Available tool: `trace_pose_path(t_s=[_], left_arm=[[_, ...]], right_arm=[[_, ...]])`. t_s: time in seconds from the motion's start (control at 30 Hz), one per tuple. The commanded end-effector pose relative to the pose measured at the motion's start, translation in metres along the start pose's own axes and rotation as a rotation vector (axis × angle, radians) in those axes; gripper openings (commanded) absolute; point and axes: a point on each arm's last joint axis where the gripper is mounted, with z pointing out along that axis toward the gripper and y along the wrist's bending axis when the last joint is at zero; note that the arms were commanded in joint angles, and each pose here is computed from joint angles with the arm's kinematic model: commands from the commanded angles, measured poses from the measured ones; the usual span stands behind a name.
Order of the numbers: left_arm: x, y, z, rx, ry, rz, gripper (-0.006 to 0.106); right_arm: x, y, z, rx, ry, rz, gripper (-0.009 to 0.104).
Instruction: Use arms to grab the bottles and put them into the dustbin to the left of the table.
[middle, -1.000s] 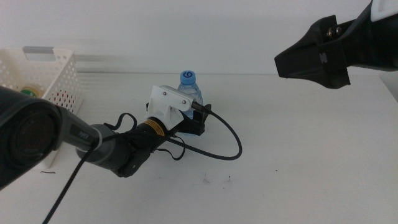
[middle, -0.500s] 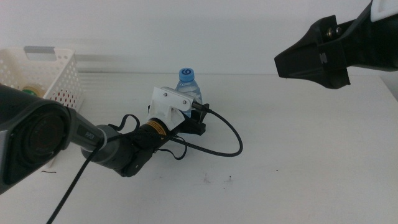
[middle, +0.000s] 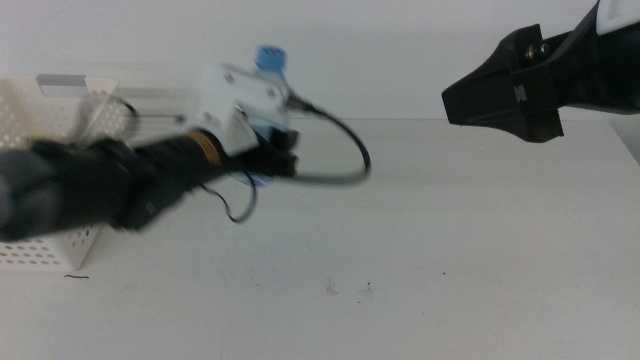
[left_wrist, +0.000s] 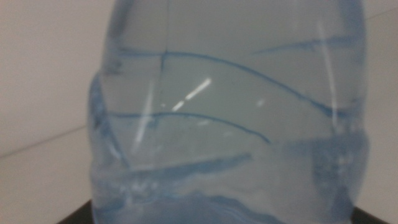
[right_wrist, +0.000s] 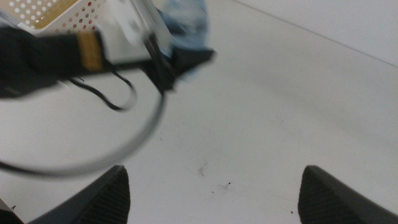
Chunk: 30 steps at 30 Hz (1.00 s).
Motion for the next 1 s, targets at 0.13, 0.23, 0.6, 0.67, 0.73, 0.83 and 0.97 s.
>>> trace_pose_path(t_s=[0.13, 0.23, 0.6, 0.67, 0.73, 0.83, 0.97], left_arm=[[-0.088, 0.050, -0.075, -0.200, 0.249, -0.043, -0.002], [-0.110, 0.071, -0.097, -0.133, 0.391, -0.017, -0.002], [-0.119, 0.192, -0.132, -0.311, 0.481, -0.164, -0.002], [-0.107, 0.209, -0.125, -0.281, 0.545, -0.193, -0.002], [-0.093, 0.224, -0.116, -0.276, 0.586, -0.221, -0.002], [-0.073, 0.242, -0.103, -0.280, 0.624, -0.256, -0.002], [-0.049, 0.259, -0.085, -0.282, 0.659, -0.276, -0.002]], right_arm=[[-0.003, 0.000, -0.004, 0.001, -0.021, -0.010, 0.091], [-0.003, 0.000, -0.004, 0.001, -0.021, -0.010, 0.091], [-0.003, 0.000, -0.004, 0.001, -0.021, -0.010, 0.091], [-0.003, 0.000, -0.004, 0.001, -0.021, -0.010, 0.091], [-0.003, 0.000, -0.004, 0.001, -0.021, -0.010, 0.091], [-0.003, 0.000, -0.004, 0.001, -0.021, -0.010, 0.091], [-0.003, 0.000, -0.004, 0.001, -0.021, -0.010, 0.091]])
